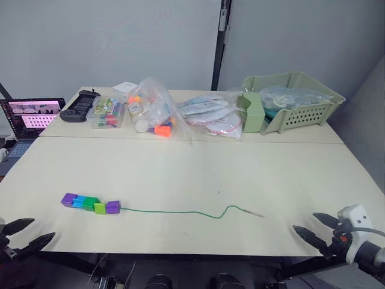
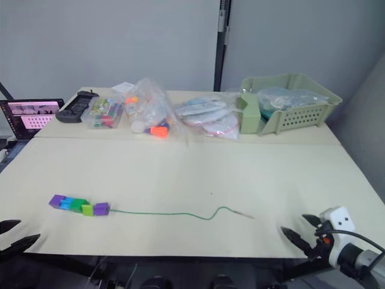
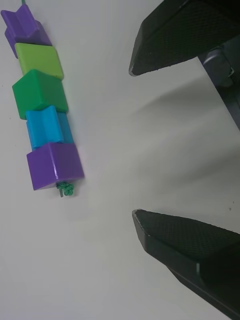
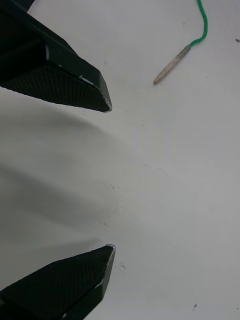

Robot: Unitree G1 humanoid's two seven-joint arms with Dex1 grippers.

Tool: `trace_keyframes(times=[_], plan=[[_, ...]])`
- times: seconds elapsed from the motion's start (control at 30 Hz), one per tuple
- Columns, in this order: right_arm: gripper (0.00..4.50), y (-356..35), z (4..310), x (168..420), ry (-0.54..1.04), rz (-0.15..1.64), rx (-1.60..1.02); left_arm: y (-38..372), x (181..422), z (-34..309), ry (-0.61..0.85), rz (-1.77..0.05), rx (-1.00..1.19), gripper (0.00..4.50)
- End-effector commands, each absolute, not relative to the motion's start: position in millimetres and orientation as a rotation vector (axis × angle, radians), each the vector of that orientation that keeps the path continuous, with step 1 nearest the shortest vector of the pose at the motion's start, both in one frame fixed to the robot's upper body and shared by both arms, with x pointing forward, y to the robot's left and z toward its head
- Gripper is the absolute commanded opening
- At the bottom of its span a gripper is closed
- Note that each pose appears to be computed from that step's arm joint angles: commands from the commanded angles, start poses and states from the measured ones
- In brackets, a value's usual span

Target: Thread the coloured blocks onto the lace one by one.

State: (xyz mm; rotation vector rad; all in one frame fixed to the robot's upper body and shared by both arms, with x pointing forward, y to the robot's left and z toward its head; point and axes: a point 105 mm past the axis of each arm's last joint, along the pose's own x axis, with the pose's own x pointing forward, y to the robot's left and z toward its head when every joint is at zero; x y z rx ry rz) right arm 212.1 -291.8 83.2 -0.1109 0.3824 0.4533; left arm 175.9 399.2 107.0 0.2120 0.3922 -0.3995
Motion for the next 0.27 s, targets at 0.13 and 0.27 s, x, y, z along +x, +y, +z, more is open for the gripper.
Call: trace_keyframes(times=[0.13,0.27], plan=[[4.46,-289.6,89.8,213.4,0.357,0.469,-0.135,395.0,179.2,112.7,0.367,-0.409,0.219,4.50],[4.46,-288.9,89.3,213.6,0.359,0.472,-0.133,392.9,180.7,113.1,0.371,-0.424,0.230,4.50]])
